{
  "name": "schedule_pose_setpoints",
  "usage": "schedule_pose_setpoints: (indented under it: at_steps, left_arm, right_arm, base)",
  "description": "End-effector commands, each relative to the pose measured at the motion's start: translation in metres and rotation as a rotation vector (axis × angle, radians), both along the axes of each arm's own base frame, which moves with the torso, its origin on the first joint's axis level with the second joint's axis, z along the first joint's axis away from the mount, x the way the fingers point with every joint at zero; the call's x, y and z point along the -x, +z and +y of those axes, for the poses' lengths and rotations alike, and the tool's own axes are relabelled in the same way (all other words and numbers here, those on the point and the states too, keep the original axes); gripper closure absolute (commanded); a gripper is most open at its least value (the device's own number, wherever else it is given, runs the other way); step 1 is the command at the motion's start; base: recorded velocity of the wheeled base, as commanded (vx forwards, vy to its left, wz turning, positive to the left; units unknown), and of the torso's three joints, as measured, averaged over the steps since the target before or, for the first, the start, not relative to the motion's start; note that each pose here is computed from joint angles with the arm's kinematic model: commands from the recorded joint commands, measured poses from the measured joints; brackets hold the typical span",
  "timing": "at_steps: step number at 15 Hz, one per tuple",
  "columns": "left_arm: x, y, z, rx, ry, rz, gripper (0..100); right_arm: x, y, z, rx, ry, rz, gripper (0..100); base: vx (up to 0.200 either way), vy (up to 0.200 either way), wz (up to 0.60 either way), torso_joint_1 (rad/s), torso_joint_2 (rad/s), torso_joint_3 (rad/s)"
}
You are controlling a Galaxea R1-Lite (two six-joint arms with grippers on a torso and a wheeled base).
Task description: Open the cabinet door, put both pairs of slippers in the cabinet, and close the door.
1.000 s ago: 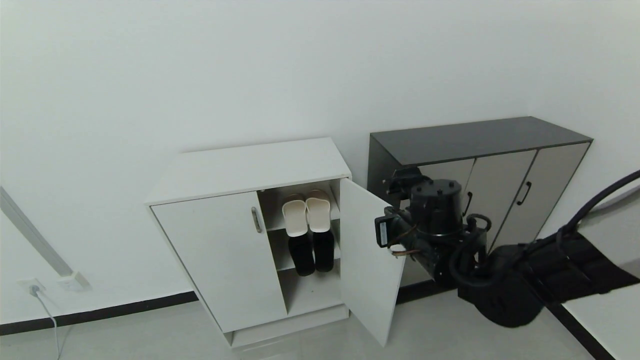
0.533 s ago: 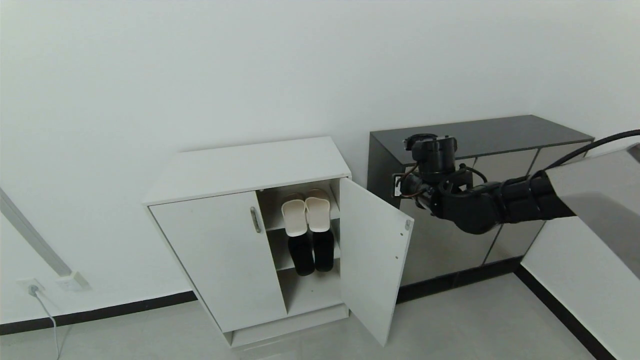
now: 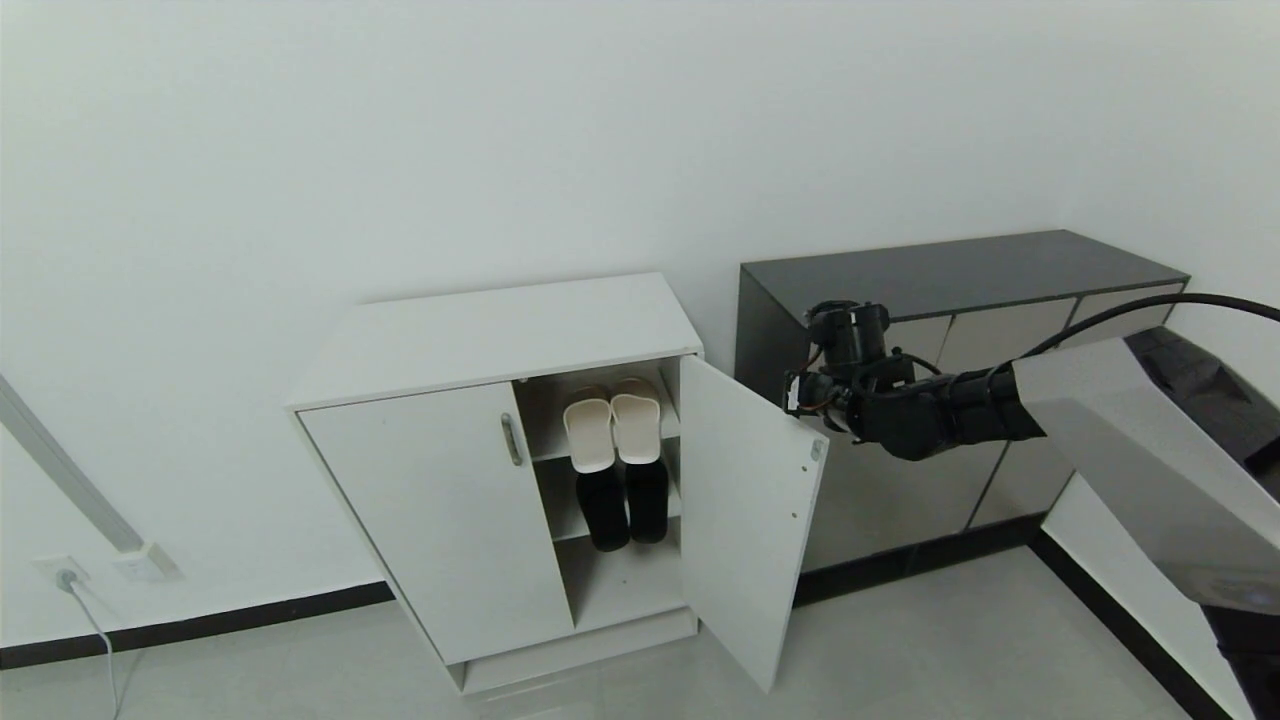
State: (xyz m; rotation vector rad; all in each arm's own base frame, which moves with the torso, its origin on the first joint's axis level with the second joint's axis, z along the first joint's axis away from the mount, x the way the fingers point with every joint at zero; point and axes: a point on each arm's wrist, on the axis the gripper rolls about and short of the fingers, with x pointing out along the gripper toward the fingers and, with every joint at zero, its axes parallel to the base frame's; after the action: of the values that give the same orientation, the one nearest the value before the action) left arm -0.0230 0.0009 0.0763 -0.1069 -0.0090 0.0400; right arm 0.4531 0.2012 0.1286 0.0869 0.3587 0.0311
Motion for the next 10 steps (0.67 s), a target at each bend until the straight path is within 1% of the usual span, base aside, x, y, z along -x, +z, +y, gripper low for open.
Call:
schedule_pose_setpoints:
  at_steps: [1,8,10]
  left_arm:
    - [0.0,0.0,0.0,0.001,0.001,0.001,100]
    - [0.0,0.0,0.0,0.001,-0.001,0.001,100]
    - [0.0,0.0,0.0,0.001,-0.001,0.001,100]
  right_arm:
    - [-0.002,-0.011,0.0,0.009,-0.002,0.02,100]
    - [0.006,-0.025,0.003,0.017,0.0,0.085,100]
    - [0.026,-0.022,0.01,-0.005,0.02,0.113,100]
  base:
    - [0.0,0.0,0.0,0.0,0.0,0.0]
    - [0.0,0.0,0.0,0.0,0.0,0.0]
    - [0.0,0.0,0.0,0.0,0.0,0.0]
